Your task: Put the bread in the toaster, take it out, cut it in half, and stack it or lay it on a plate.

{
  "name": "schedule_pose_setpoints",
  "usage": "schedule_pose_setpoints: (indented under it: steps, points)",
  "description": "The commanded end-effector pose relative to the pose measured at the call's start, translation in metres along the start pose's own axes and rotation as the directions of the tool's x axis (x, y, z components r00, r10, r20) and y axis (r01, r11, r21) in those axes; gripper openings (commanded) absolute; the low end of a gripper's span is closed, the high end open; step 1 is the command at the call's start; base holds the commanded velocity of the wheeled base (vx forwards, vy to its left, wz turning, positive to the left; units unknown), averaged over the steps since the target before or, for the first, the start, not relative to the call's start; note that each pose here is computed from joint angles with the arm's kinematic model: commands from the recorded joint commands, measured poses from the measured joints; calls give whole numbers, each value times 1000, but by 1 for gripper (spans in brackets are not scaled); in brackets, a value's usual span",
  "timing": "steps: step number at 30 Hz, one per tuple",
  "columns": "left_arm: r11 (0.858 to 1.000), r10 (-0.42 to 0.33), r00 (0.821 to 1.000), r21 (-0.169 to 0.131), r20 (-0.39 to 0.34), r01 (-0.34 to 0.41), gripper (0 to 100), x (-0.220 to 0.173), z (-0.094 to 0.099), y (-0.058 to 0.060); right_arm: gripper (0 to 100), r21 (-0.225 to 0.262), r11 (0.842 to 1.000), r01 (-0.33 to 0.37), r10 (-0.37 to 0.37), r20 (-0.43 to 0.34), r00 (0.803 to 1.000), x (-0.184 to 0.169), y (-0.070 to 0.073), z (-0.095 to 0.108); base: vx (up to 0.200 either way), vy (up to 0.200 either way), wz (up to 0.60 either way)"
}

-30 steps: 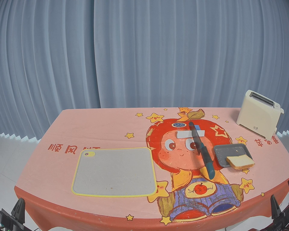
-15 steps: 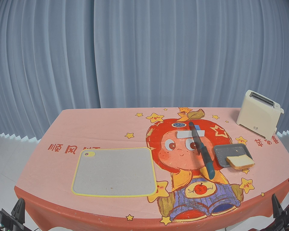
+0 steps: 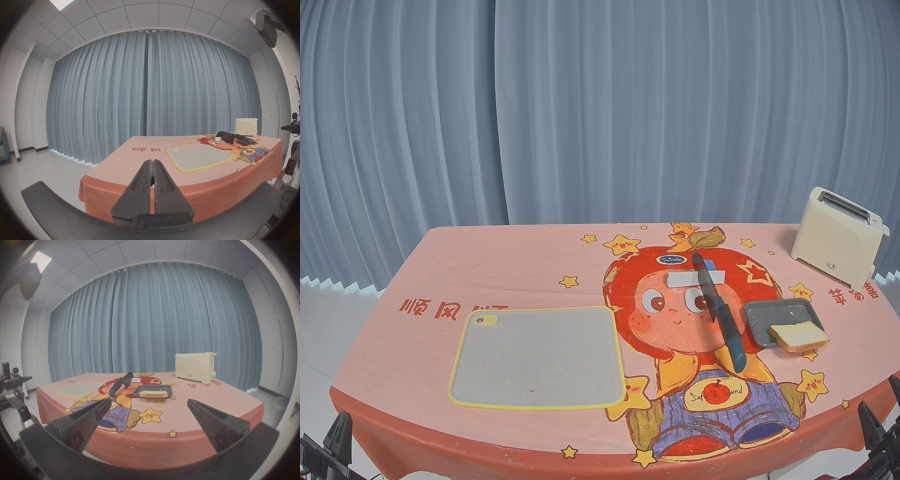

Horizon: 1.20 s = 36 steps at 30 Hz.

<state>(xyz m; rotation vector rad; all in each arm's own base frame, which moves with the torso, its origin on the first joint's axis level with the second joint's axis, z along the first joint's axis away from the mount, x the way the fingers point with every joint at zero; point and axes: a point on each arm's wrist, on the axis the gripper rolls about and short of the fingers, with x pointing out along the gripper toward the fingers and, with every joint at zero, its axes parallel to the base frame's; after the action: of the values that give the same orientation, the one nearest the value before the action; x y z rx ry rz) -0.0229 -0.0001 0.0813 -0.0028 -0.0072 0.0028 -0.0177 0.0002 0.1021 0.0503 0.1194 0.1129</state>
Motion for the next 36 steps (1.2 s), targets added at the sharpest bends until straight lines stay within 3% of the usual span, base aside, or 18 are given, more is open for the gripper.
schedule_pose_setpoints:
  steps: [1,5,6,8,9,11,14,16,21,25,26,27,28,30,31,32,34,36]
  points:
    - [1000,0,1000,0,0,0,0,0,-5,0,100,63,998,-3,5,-37,999,4,0,0,0,0,0]
    - [1000,0,1000,0,-1,0,0,0,-5,0,100,132,991,0,8,-62,998,7,0,4,0,0,0]
    - [1000,0,1000,0,-1,0,0,0,-5,0,100,185,983,1,11,-64,998,7,0,7,0,0,0]
    - [1000,0,1000,0,-1,0,0,0,-5,0,100,247,969,4,14,-70,997,8,0,8,0,0,0]
    - [1000,0,1000,0,-1,0,0,0,-5,0,100,254,967,4,14,-70,997,8,0,8,0,0,0]
    - [1000,0,1000,0,-1,0,0,0,-5,0,100,323,947,1,28,-86,996,9,0,4,0,0,0]
    - [1000,0,1000,0,-1,0,0,0,-5,0,100,370,929,-19,60,-98,993,9,0,1,0,0,0]
    - [1000,0,1000,0,-1,0,0,0,-5,0,100,435,900,-34,89,-106,990,9,1,0,0,0,0]
    - [1000,2,1000,0,-1,-2,0,0,-5,0,100,537,843,-25,106,-121,987,10,1,-3,0,0,0]
    - [1000,0,1000,0,-1,0,0,0,-5,0,100,641,767,-17,133,-133,982,9,2,-4,0,0,0]
    - [1000,0,1000,0,-1,0,0,0,-5,0,100,641,767,-17,133,-133,982,9,2,-4,0,0,0]
    - [1000,0,1000,0,0,0,0,0,-5,0,100,680,733,-23,148,-127,981,8,2,-4,0,0,0]
    - [1000,0,1000,0,0,0,0,0,-5,0,100,688,726,-22,149,-126,981,8,2,-4,0,0,0]
    - [1000,0,1000,0,-1,0,0,0,-5,0,100,728,685,-15,155,-126,980,8,2,-4,0,0,0]
    - [1000,0,1000,0,-1,0,0,0,-5,0,100,734,679,-14,156,-126,980,8,2,-4,0,0,0]
    - [1000,0,1000,0,-1,0,0,0,-5,0,100,766,643,-9,165,-127,978,8,3,-4,0,0,0]
    - [1000,0,1000,0,-1,0,0,0,-5,0,100,800,600,-4,176,-127,976,8,3,-4,0,0,0]
    - [1000,0,1000,0,-1,0,0,0,-5,0,100,842,540,11,191,-135,972,9,4,-4,0,0,0]
